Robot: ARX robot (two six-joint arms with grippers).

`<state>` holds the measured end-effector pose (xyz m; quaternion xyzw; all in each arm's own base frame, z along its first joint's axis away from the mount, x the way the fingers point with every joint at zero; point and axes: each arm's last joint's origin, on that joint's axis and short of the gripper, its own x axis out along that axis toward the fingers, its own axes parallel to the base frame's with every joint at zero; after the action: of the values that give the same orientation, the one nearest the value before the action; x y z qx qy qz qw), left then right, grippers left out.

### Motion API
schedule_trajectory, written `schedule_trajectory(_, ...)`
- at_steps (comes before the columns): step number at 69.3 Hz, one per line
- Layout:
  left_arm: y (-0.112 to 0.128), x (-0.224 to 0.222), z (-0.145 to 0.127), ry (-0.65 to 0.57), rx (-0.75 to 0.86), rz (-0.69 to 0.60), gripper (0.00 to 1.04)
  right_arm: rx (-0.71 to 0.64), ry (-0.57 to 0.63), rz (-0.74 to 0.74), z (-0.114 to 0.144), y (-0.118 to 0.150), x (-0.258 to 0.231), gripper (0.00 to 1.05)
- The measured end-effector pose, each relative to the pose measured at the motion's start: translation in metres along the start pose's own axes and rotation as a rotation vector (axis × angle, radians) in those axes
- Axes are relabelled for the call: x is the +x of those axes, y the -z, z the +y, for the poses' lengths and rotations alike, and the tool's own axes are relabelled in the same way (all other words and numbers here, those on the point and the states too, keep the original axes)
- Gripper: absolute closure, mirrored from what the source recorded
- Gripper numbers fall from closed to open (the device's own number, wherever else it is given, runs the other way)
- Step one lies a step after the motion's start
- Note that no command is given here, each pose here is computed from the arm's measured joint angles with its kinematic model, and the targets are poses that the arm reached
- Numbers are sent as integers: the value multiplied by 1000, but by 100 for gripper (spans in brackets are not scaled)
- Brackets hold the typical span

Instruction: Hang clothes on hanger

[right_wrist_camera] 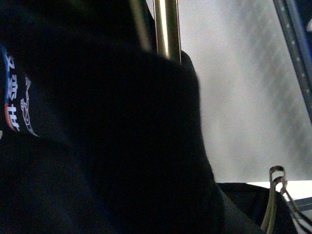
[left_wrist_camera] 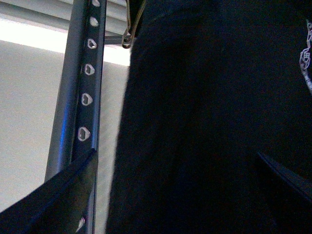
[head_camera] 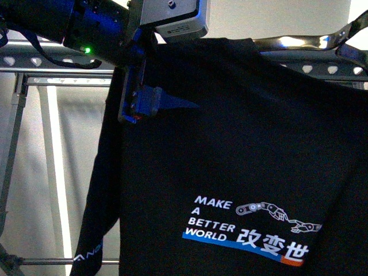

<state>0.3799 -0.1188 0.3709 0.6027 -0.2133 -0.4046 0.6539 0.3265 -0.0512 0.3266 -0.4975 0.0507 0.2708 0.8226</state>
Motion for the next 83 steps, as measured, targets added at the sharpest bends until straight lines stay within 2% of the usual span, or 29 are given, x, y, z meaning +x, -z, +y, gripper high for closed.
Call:
schedule_trajectory(2, 0, 0, 0, 0, 0, 4, 3, 11, -15, 7, 2, 3, -1, 95)
schedule_trajectory(4, 0, 0, 0, 0, -4, 6, 2, 22, -30, 15, 5, 7, -2, 95)
schedule_trajectory(14, 0, 0, 0, 0, -4, 11, 13, 60, -87, 54, 15, 19, -4, 95)
schedule_trajectory(16, 0, 0, 0, 0, -4, 13, 11, 64, -94, 59, 16, 20, -5, 95)
schedule_trajectory(19, 1, 0, 0, 0, -4, 18, 2, 69, -104, 67, 17, 22, -5, 95)
schedule_trajectory(23, 1, 0, 0, 0, -5, 22, 4, 78, -120, 77, 19, 25, -5, 95)
schedule_trajectory(24, 1, 0, 0, 0, -6, 23, 10, 80, -123, 78, 19, 25, -5, 95)
schedule_trajectory(26, 2, -1, 0, -16, -38, 49, 12, 86, -130, 80, 20, 26, -4, 95)
schedule_trajectory(29, 5, -9, 2, -150, -135, 161, 6, 96, -144, 84, 22, 27, -4, 95)
schedule_trajectory(32, 5, -17, 6, -284, -240, 220, 5, 103, -156, 87, 23, 27, -4, 95)
schedule_trajectory(33, 4, -24, 9, -377, -293, 233, 6, 106, -161, 87, 24, 27, -3, 95)
schedule_trajectory(37, 0, -38, 22, -577, -461, 188, 7, 109, -169, 87, 25, 27, -2, 95)
schedule_trajectory(41, -7, -53, 38, -738, -636, 92, 7, 113, -175, 92, 26, 27, -2, 95)
schedule_trajectory(42, -11, -61, 46, -794, -726, 43, 6, 116, -178, 95, 27, 28, -2, 95)
schedule_trajectory(47, -28, -85, 71, -914, -1040, -118, 7, 118, -184, 94, 28, 27, -1, 95)
schedule_trajectory(50, -37, -95, 85, -978, -1196, -148, 7, 117, -187, 85, 29, 24, 1, 95)
schedule_trajectory(59, -31, -102, 94, -1137, -1409, 48, 7, 168, -172, 67, 28, 17, 5, 95)
schedule_trajectory(64, -21, -103, 89, -1189, -1509, 170, 7, 220, -169, 72, 28, 16, 5, 95)
schedule_trajectory(70, -9, -106, 82, -1206, -1610, 254, 7, 308, -183, 83, 27, 14, 4, 95)
schedule_trajectory(74, -1, -111, 72, -1106, -1611, 339, 15, 374, -205, 97, 27, 12, 0, 95)
schedule_trajectory(77, -1, -115, 65, -1052, -1589, 354, 19, 405, -216, 104, 27, 10, -1, 95)
schedule_trajectory(78, -1, -118, 57, -1015, -1558, 368, 24, 427, -228, 112, 27, 9, -2, 95)
schedule_trajectory(83, -6, -131, 30, -987, -1461, 408, 36, 497, -248, 147, 28, 7, -6, 95)
